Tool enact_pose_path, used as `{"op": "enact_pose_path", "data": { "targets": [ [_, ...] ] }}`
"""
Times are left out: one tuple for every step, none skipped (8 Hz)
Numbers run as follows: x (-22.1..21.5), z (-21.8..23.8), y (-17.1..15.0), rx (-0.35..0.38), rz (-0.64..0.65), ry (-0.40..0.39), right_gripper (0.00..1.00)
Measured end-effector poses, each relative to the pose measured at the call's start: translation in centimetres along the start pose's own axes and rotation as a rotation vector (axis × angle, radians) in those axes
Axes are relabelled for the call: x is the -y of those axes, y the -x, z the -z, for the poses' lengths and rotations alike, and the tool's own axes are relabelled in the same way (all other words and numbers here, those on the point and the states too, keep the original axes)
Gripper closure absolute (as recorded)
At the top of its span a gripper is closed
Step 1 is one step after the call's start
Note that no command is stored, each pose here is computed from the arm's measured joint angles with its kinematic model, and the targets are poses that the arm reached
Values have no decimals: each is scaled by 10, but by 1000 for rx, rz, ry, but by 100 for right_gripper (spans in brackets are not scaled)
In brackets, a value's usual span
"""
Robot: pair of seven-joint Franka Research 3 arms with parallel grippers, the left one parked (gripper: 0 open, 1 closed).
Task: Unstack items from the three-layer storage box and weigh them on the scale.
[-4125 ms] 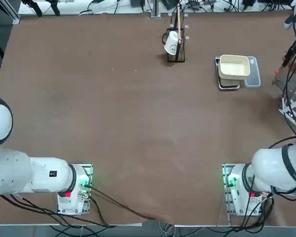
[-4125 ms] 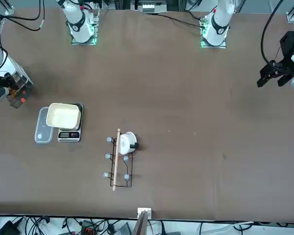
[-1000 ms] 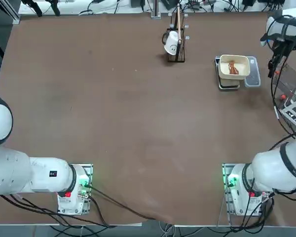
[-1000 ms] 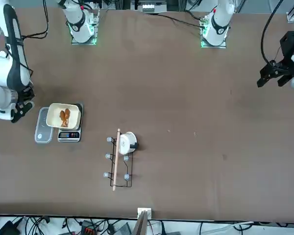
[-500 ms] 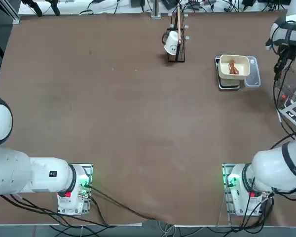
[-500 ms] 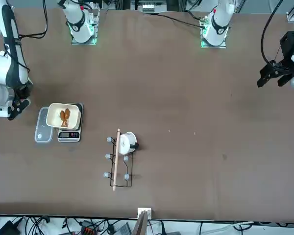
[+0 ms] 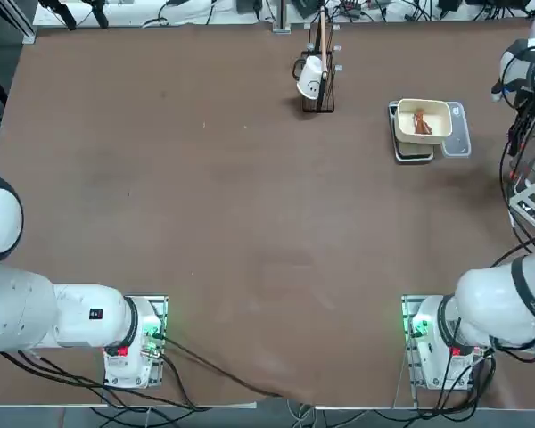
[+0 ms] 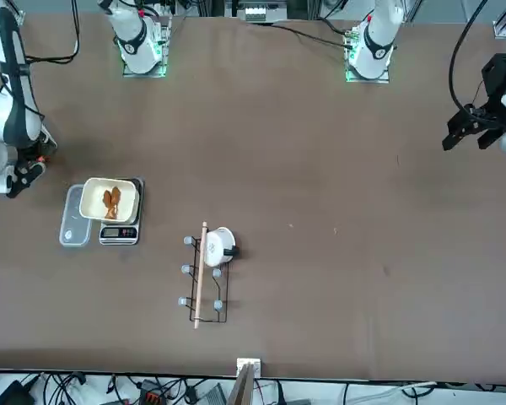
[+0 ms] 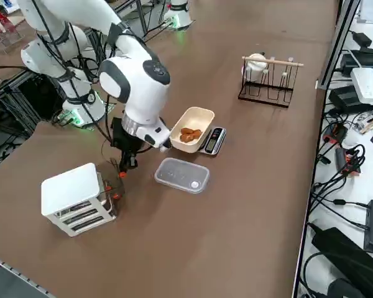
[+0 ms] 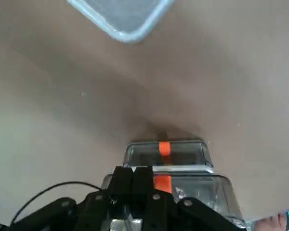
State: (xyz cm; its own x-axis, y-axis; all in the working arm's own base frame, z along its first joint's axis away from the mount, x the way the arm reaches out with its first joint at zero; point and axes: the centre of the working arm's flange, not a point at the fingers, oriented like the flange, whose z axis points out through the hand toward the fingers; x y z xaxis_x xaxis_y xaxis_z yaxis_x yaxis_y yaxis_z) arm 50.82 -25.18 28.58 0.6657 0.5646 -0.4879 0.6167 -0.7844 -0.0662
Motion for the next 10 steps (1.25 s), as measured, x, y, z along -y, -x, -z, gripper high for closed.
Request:
{"op": "enact_pose_path", "data": {
  "targets": [
    [-3, -4, 7, 8, -6, -4, 98],
    [-5, -9, 14, 15, -14, -10, 98],
    [-7, -14, 21, 20, -21, -17, 98],
    [-7, -20, 29, 29, -26, -23, 98],
    [-8, -26, 37, 42, -32, -32, 98],
    [-8, -28, 43, 45, -39, -43, 98],
    [-7, -27, 44, 45, -38, -44, 98],
    [-6, -26, 44, 46, -38, -45, 98],
    [-6, -26, 44, 45, -37, -44, 98],
    [-6, -23, 44, 43, -41, -40, 95]
  ]
}}
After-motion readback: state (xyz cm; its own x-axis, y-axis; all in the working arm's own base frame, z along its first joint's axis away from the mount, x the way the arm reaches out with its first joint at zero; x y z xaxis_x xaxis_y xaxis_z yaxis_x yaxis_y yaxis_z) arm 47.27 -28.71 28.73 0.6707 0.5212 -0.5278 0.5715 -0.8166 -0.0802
